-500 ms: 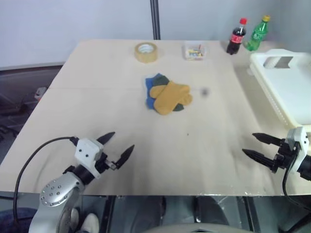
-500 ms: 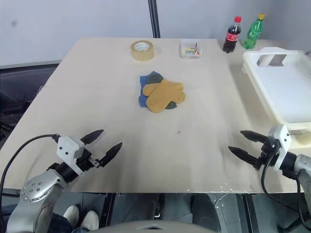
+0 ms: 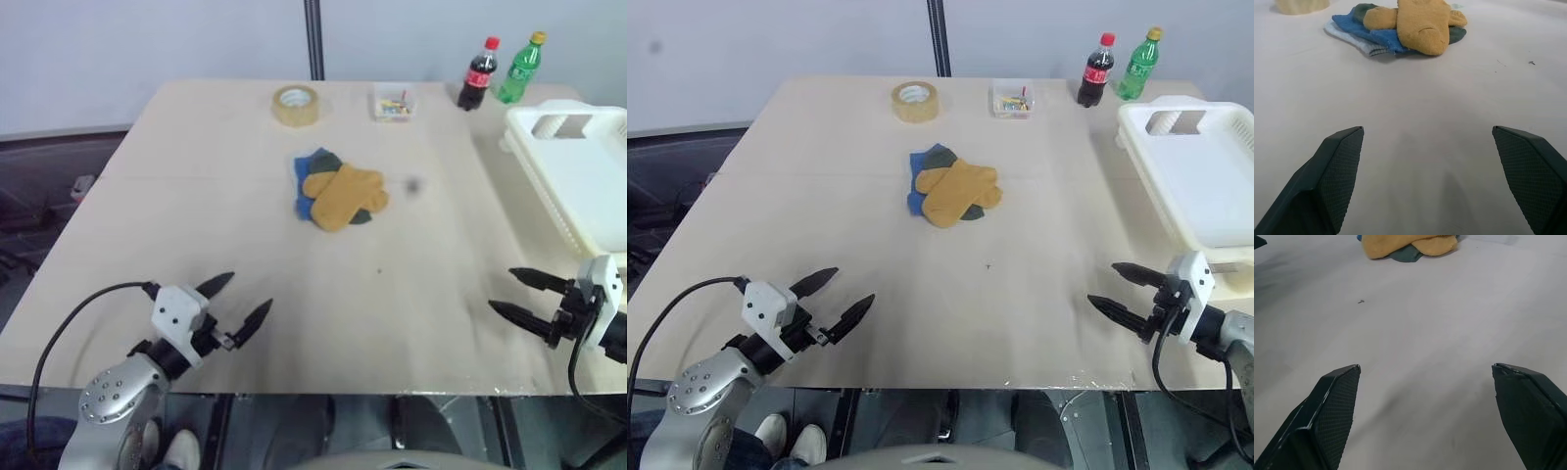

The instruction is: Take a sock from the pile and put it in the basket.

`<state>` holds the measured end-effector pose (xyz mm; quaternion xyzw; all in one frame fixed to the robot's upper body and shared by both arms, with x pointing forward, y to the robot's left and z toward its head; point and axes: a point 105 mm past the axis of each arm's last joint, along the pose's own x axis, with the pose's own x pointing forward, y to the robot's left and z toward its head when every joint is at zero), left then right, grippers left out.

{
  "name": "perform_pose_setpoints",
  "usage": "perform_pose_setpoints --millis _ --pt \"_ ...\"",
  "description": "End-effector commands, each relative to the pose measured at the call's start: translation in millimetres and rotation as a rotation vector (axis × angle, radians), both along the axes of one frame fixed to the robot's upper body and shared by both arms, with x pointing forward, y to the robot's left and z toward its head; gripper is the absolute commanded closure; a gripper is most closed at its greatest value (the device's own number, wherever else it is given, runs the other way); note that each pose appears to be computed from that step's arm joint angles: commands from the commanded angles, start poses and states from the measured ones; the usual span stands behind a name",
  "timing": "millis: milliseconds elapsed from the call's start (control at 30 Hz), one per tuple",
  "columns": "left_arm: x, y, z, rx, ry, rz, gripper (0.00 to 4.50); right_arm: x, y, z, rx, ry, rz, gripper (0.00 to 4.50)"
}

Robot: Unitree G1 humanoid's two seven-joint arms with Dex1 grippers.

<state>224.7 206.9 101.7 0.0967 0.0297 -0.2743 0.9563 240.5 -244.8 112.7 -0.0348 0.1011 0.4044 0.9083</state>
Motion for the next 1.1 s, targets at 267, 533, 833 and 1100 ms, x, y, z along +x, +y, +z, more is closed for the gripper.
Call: perform_pose_setpoints --millis 267,533,833,1100 --pt "-4.6 -5.9 10.6 -0.011 -0.049 -0.024 0.00 2.6 5.1 13.0 0.000 -0.043 0.032 0.05" --pt "-3.9 -8.6 20.1 -0.047 -0.091 -0.062 0.00 32.7 40.5 18.9 0.062 -0.088 0.030 0.05" --pt "-5.3 -15.0 29.8 -0.105 -0.058 -0.168 0.00 131.8 121.1 39.5 0.145 -0.090 -0.028 0.05" --pt "-14.4 -14.9 44.0 -0.110 -0.075 -0.254 0.00 208.7 184.4 44.5 0.230 0.124 -0.158 0.05"
